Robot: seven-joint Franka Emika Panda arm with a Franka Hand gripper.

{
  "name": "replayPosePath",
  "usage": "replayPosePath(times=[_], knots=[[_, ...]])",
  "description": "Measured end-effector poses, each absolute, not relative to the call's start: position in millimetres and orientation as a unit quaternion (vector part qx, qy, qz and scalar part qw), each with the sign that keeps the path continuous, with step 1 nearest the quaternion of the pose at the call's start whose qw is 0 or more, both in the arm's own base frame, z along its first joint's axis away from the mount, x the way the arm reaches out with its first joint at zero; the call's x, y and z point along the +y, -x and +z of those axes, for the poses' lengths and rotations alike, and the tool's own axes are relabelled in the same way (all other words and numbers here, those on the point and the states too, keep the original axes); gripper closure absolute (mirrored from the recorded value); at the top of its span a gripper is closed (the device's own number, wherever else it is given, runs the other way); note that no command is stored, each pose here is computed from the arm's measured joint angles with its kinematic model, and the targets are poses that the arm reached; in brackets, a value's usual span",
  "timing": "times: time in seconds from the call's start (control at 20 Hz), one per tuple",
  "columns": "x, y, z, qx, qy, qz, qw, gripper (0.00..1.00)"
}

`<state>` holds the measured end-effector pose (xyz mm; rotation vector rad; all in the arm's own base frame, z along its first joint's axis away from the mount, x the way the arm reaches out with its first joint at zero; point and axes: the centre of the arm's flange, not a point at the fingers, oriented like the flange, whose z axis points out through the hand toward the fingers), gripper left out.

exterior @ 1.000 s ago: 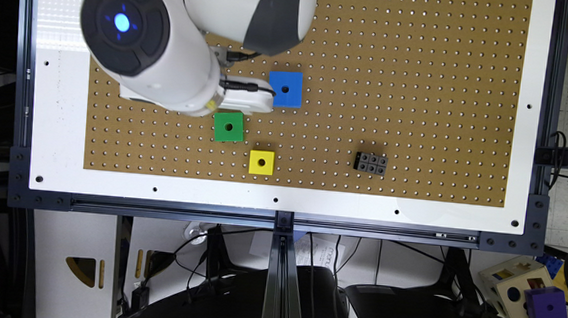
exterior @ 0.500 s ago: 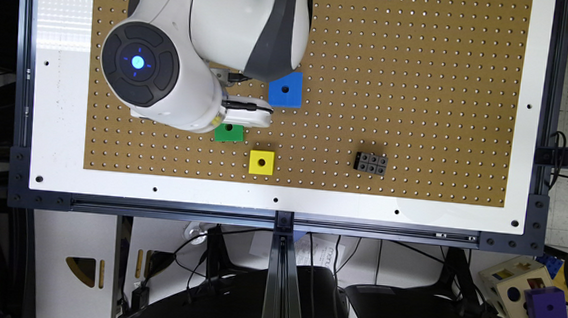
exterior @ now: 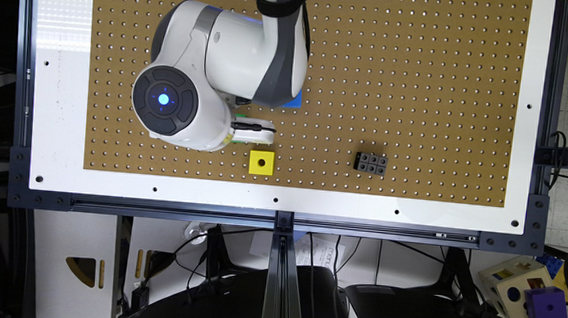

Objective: Pick up green block.

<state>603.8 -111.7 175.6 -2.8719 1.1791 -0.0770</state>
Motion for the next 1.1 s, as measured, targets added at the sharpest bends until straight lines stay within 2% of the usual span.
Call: replayPosePath(times=[0.35,0.6,0.8,1.1], knots=[[-112,-604,176,0.380,0.925,-0.0249,0.0181,1.00],[-112,-604,179,0.380,0.925,-0.0221,0.0172,1.00],[-113,-604,192,0.380,0.925,-0.0204,0.0163,1.00],[-113,-605,238,0.379,0.925,-0.0183,0.0137,1.00]])
